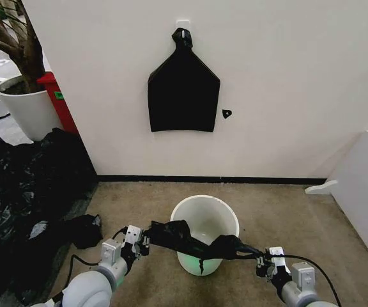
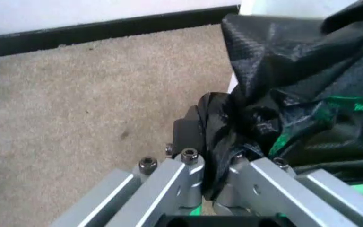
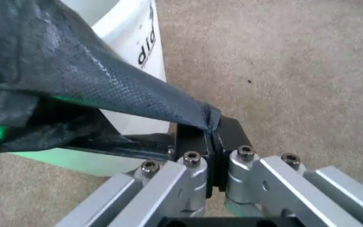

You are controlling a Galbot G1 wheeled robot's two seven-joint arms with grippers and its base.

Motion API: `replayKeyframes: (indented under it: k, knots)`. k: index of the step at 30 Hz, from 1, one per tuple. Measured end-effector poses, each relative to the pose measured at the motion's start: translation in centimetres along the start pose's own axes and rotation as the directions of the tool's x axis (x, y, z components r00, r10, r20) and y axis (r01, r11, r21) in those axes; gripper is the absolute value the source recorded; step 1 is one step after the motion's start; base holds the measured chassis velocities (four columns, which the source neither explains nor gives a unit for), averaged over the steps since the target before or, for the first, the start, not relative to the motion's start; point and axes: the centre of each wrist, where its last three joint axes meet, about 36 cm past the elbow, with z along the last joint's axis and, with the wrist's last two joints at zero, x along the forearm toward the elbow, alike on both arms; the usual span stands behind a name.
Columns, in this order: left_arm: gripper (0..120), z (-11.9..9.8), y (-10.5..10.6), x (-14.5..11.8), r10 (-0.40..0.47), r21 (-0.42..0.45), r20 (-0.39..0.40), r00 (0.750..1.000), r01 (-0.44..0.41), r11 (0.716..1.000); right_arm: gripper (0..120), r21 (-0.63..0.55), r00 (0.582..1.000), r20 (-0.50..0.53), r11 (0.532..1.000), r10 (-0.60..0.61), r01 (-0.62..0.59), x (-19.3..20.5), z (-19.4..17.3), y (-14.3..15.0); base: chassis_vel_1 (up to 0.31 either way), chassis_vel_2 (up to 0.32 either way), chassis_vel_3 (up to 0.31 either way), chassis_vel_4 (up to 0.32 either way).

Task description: Place the garbage bag over the trash bin.

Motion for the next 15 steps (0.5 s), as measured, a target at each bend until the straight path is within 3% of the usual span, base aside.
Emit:
replayKeyframes:
  k: [15]
  knots:
    - [0,1.6,-0.3,-2.4,0.005,0.055,-0.042,0.999,-0.002,0.998,0,-0.052,0.998,-0.045,0.998,-0.044,0.042,-2.3,1.6,-1.2,0.000,0.000,0.000,0.000]
